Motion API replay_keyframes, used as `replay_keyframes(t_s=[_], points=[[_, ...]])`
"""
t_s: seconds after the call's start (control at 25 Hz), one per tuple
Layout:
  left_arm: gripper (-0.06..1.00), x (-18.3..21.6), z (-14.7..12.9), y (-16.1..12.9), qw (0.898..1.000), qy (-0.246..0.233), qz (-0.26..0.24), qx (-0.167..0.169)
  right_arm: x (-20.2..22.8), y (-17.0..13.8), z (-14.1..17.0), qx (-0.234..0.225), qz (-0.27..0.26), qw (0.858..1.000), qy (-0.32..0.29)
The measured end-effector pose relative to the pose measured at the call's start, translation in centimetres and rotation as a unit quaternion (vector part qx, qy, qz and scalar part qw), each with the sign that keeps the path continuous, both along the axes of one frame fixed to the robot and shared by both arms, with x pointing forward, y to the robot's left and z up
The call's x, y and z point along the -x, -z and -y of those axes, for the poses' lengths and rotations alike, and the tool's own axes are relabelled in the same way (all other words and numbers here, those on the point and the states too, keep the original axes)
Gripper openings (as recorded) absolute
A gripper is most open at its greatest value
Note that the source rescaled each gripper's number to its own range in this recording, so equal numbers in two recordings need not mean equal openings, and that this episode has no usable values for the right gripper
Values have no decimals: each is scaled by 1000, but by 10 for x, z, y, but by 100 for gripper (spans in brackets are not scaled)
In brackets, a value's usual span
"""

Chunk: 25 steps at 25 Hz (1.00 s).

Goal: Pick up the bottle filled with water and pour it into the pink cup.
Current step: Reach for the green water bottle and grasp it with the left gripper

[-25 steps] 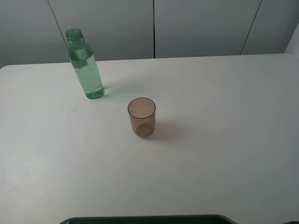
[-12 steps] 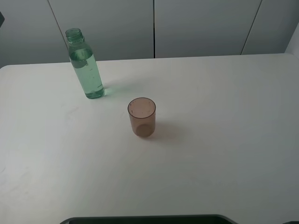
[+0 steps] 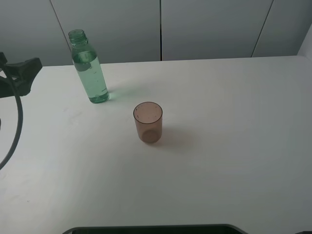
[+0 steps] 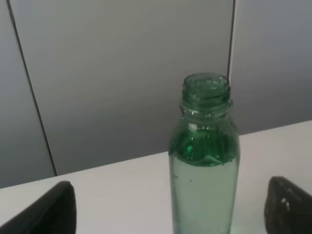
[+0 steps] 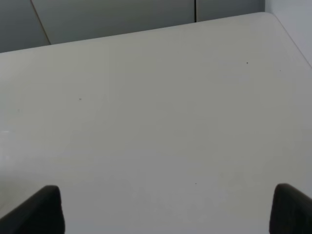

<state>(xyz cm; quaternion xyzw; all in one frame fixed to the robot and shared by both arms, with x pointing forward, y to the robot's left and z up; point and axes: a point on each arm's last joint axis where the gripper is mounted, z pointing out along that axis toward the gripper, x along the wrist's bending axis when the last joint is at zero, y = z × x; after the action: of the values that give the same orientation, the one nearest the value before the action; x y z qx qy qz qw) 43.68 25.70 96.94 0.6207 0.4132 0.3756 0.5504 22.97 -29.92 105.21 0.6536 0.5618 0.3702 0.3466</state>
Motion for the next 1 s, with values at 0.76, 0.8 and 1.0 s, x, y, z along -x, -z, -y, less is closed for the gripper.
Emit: replay_keyframes(t_s=[0.76,0.8,1.0], points=[[100,-52,9,82,996,23,-87,14,0,0,0,0,0,1000,0],[100,-55,11,83,996,29,-84,13,0,0,0,0,0,1000,0],[100,-71,18,82,996,66,-64,7,0,0,0,0,0,1000,0]])
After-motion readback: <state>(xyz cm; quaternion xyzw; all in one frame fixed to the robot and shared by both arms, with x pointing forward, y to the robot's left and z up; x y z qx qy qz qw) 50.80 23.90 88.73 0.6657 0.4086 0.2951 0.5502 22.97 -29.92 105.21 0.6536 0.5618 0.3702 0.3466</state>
